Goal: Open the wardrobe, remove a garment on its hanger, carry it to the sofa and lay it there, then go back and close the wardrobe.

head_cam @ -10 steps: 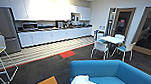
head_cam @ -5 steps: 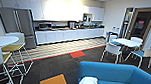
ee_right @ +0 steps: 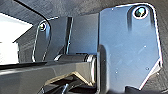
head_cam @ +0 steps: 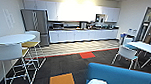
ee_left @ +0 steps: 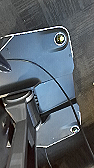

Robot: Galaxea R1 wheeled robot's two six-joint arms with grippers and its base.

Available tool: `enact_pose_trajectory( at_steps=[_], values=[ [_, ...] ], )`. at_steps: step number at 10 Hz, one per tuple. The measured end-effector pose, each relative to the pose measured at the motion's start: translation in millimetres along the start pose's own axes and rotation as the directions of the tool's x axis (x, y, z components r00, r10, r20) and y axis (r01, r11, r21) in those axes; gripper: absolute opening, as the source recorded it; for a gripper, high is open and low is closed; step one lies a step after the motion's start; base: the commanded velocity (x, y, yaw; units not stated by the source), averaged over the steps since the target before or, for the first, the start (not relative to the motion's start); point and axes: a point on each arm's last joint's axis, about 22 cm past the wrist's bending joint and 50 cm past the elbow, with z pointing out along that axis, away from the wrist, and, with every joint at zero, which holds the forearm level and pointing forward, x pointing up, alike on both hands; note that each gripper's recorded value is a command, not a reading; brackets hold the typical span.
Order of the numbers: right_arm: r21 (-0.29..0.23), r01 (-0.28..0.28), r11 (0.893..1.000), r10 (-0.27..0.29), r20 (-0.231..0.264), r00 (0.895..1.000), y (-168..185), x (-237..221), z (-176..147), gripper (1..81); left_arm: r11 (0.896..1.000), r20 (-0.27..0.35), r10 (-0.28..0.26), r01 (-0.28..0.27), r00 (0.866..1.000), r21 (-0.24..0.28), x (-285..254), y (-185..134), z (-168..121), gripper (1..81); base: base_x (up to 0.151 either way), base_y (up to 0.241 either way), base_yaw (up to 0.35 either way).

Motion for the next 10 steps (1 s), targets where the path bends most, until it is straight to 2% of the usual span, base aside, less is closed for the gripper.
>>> enact_pose_trajectory(
  at_steps=[3, 4, 6, 7, 10],
  values=[
    [0.008, 0.004, 1.000, -0.004, -0.011, 1.000, 3, 5, -2, 81.1, 1.000, 0.020, -0.008, 0.008, 1.000, 0.003, -21, -10, -6, 81.1, 0.000, 0.000, 0.344],
    [0.024, 0.004, 1.000, -0.003, -0.008, 1.000, 0, 2, -3, 81.1, 1.000, 0.026, -0.012, 0.012, 1.000, -0.003, -31, -13, -8, 81.1, 0.000, 0.000, 0.344],
    [0.074, 0.010, 0.997, -0.009, -0.014, 1.000, -10, 3, -6, 81.1, 0.998, 0.014, -0.018, 0.018, 1.000, -0.052, -39, -11, -14, 81.1, 0.000, 0.000, 0.344],
    [0.086, 0.015, 0.996, -0.014, -0.017, 1.000, -8, 3, -9, 81.1, 0.998, 0.013, -0.018, 0.019, 1.000, -0.054, -39, -10, -14, 81.1, 0.000, 0.000, 0.344],
    [0.066, 0.010, 0.998, -0.010, 0.001, 1.000, 8, -11, -15, 81.1, 0.999, 0.013, -0.017, 0.017, 1.000, -0.041, -37, -13, -13, 81.1, 0.000, 0.000, 0.344]
  ],
)
